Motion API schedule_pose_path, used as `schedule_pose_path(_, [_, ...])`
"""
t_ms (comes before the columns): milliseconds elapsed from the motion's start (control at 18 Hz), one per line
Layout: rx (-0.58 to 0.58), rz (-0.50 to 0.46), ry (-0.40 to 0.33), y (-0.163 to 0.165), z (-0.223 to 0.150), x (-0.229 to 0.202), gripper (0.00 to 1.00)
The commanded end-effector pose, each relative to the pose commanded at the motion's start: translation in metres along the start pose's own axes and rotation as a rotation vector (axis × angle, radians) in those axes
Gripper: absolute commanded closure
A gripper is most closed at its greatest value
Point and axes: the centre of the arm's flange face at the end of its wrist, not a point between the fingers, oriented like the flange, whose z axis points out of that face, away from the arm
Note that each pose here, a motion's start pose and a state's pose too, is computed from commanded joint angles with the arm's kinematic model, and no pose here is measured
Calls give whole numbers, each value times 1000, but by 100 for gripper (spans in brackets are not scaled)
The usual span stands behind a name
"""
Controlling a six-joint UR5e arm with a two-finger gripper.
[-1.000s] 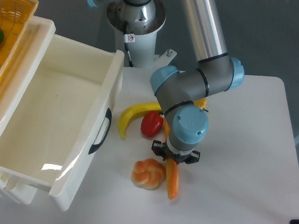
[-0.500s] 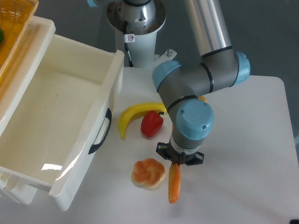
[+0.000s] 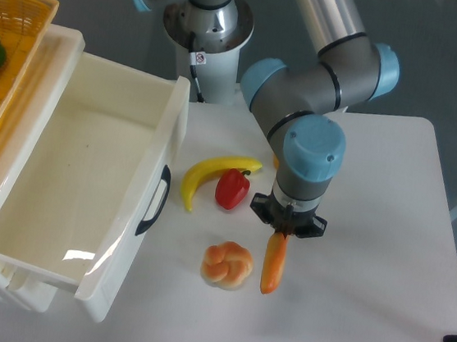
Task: Pick up the long bread
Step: 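Lift the gripped bread stick up off the table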
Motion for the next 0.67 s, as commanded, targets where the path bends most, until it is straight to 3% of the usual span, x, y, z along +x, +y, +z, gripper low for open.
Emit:
schedule_pose_path(389, [-12, 149, 48, 14, -13, -2, 100])
schedule_pose_path(667, [-20, 172, 57, 20, -14, -6, 100])
